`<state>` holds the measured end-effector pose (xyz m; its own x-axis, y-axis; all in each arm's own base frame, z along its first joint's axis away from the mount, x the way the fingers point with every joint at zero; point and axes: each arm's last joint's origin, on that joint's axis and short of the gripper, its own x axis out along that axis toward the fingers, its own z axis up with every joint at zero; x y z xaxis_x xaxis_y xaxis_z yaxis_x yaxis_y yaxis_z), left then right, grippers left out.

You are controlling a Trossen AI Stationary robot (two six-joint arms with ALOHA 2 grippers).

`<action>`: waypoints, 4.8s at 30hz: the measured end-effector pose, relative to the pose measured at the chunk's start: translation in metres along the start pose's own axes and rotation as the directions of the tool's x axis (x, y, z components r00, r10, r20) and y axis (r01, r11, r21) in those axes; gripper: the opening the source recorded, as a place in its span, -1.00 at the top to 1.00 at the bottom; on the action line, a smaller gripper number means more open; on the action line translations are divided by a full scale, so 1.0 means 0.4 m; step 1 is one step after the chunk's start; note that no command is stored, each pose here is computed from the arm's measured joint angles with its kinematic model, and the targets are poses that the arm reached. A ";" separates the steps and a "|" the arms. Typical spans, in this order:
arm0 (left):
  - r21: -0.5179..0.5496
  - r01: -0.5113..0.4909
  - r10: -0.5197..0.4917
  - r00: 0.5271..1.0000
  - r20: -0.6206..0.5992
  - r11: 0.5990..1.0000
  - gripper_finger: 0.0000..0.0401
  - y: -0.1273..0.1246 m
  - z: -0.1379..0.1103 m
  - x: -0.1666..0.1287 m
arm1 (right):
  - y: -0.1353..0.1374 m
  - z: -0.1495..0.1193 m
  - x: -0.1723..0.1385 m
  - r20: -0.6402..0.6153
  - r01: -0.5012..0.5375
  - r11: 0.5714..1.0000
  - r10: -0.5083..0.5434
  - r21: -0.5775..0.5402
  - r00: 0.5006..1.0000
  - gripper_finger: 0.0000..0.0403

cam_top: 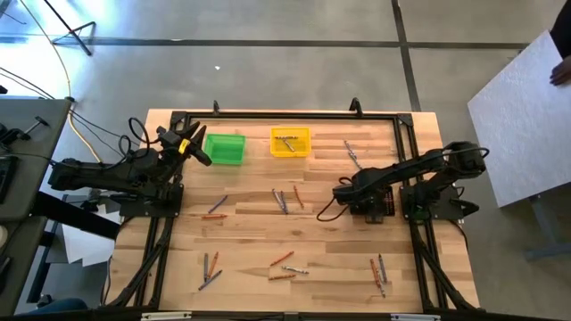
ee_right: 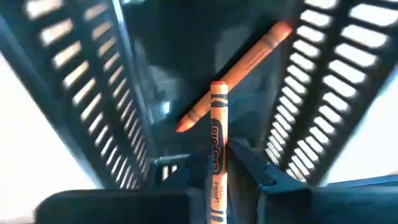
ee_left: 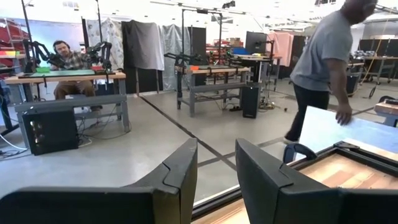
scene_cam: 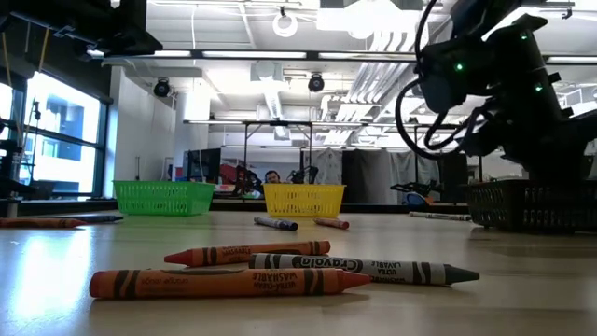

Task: Sort crayons
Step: Put the orange crayon into the black bin, then put the blue crayon into the green bin

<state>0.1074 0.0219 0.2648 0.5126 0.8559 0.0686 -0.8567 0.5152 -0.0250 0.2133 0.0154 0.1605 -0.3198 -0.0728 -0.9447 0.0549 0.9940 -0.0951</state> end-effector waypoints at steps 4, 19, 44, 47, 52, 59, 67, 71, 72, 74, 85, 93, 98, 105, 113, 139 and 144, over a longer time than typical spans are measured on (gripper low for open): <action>0.000 0.000 0.000 1.000 0.000 1.000 0.51 0.000 0.000 0.000 | -0.001 0.008 -0.014 0.030 0.023 1.000 -0.023 0.004 0.999 0.69; -0.020 0.078 -0.078 0.997 0.007 0.997 0.51 -0.006 0.000 0.000 | -0.006 0.046 -0.158 0.179 0.055 0.998 -0.055 0.003 0.982 0.63; -0.276 0.413 -0.460 0.458 -0.761 0.868 0.51 -0.196 -0.159 0.045 | -0.034 0.063 -0.252 0.302 0.153 0.987 -0.162 0.051 0.939 0.69; -0.275 0.409 -0.429 0.356 -0.830 0.870 0.51 -0.203 -0.161 0.043 | -0.033 0.065 -0.253 0.311 0.152 0.987 -0.161 0.051 0.937 0.69; -0.245 0.328 -0.327 0.223 -0.918 0.912 0.51 -0.189 -0.179 0.029 | -0.033 0.069 -0.254 0.325 0.150 0.987 -0.159 0.053 0.932 0.69; -0.166 0.196 -0.196 0.147 -0.969 0.966 0.51 -0.158 -0.192 0.011 | -0.031 0.085 -0.260 0.391 0.143 0.988 -0.152 0.053 0.908 0.69; -0.170 0.176 -0.195 0.140 -0.971 0.970 0.51 -0.163 -0.192 -0.001 | -0.031 0.097 -0.265 0.440 0.159 0.987 -0.147 0.009 0.886 0.69; -0.155 0.153 -0.178 0.147 -0.973 0.976 0.51 -0.167 -0.197 -0.004 | -0.033 0.098 -0.265 0.441 0.158 0.987 -0.147 0.011 0.885 0.69; -0.151 0.156 -0.174 0.144 -0.974 0.976 0.51 -0.169 -0.199 -0.005 | -0.033 0.098 -0.265 0.441 0.158 0.987 -0.147 0.011 0.885 0.69; -0.135 0.163 -0.157 0.133 -0.979 0.977 0.51 -0.174 -0.206 -0.006 | -0.033 0.098 -0.265 0.441 0.158 0.987 -0.147 0.011 0.885 0.69; -0.020 0.276 -0.026 0.017 -1.000 0.961 0.51 -0.202 -0.275 -0.006 | -0.033 0.098 -0.265 0.441 0.158 0.987 -0.147 0.012 0.885 0.69; 0.048 0.321 0.058 -0.023 -0.998 0.946 0.51 -0.214 -0.318 -0.003 | -0.033 0.098 -0.265 0.441 0.157 0.988 -0.147 0.014 0.885 0.69; 0.062 0.318 0.079 -0.042 -0.996 0.946 0.51 -0.223 -0.335 0.000 | -0.033 0.098 -0.265 0.441 0.157 0.988 -0.147 0.014 0.885 0.69; 0.062 0.273 0.079 -0.053 -0.995 0.960 0.63 -0.225 -0.341 -0.001 | -0.033 0.098 -0.265 0.442 0.157 0.988 -0.147 0.014 0.885 0.69; 0.049 0.250 0.069 -0.074 -0.995 0.967 0.96 -0.225 -0.343 -0.001 | -0.033 0.098 -0.265 0.442 0.158 0.987 -0.147 0.011 0.885 0.69; 0.275 0.238 0.145 0.452 -0.880 0.932 1.00 -0.247 -0.106 0.161 | -0.033 0.097 -0.264 0.439 0.161 0.987 -0.147 0.005 0.886 0.69; 0.355 0.165 0.244 0.469 -0.849 0.920 1.00 -0.188 -0.104 0.226 | -0.033 0.098 -0.265 0.443 0.164 0.986 -0.147 0.000 0.885 0.69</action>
<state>0.2204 0.0623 0.2314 0.0797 0.5657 -0.8208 -0.7236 0.5992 0.3427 0.2836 0.0069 0.2495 0.1277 -0.2469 -0.9606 0.0013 0.9686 -0.2488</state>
